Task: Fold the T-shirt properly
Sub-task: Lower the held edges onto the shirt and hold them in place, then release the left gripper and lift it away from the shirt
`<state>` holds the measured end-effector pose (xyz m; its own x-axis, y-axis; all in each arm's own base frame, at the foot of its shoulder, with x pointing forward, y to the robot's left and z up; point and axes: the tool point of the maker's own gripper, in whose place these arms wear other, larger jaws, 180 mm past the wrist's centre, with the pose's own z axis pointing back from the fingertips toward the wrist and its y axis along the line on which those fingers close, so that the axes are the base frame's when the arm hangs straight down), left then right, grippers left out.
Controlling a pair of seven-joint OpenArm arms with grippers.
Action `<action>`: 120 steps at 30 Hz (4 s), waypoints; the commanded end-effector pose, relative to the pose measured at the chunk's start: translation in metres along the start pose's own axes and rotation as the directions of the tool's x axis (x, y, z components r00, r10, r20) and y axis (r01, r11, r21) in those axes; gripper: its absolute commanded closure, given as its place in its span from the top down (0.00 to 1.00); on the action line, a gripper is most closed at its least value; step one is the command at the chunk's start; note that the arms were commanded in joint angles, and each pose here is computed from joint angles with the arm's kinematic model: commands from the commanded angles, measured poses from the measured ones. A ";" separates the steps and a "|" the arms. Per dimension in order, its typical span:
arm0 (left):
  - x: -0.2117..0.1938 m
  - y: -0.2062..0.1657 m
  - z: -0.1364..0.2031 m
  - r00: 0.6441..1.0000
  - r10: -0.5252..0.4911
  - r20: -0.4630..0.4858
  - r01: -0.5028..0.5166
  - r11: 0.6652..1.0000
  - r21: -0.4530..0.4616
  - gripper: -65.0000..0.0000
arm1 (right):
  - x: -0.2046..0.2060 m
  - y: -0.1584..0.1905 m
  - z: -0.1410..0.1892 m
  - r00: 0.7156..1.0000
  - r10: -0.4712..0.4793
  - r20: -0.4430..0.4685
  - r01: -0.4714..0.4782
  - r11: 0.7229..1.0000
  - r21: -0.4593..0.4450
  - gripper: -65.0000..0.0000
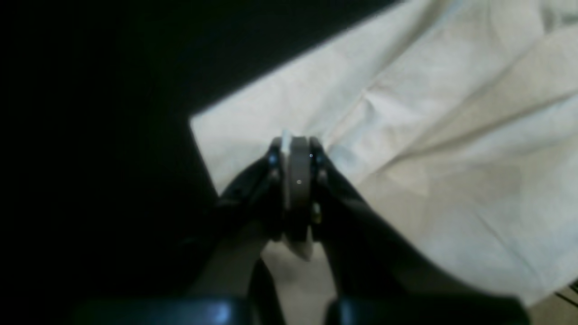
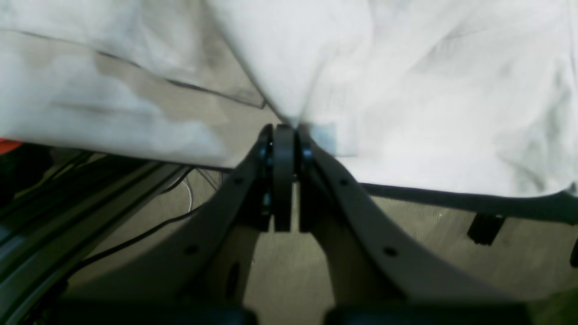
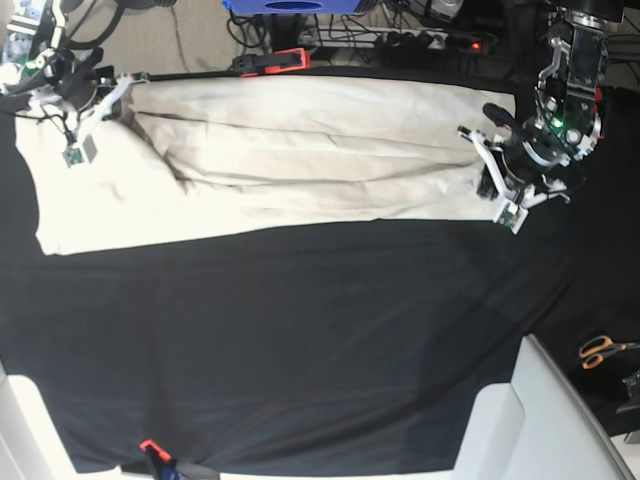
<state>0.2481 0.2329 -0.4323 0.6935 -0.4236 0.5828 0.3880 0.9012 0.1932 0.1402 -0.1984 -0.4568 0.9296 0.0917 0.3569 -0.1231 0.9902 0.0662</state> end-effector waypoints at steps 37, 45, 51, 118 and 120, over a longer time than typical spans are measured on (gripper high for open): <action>0.005 0.014 0.005 0.991 -0.136 -0.011 0.136 0.988 0.073 0.00 | 0.024 -0.009 0.006 0.999 0.002 0.048 0.000 1.000 -0.026 0.62; 0.012 -0.005 0.016 0.973 -0.230 0.013 0.230 0.973 0.014 0.00 | 0.028 -0.009 0.006 0.998 0.000 0.058 0.002 1.000 -0.025 0.60; 0.006 -0.003 0.018 0.972 -0.234 -0.003 0.234 0.972 0.011 0.03 | 0.028 -0.009 0.006 0.998 0.000 0.057 0.002 1.000 -0.025 0.60; -0.006 -0.082 -0.010 0.991 -0.130 -0.002 0.128 0.974 -0.188 0.00 | 0.032 -0.010 0.005 0.998 -0.002 0.061 0.003 1.000 -0.024 0.60; -0.008 -0.087 -0.005 0.991 -0.135 0.000 0.132 0.972 -0.195 0.00 | 0.032 -0.010 0.005 0.998 -0.002 0.061 0.003 1.000 -0.024 0.60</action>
<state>0.2025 0.1583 -0.4674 0.6586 -0.5432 0.5208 0.5868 0.8039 0.0964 0.1635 -0.2016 -0.4477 0.9171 0.0834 0.3898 -0.1137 0.9920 0.0551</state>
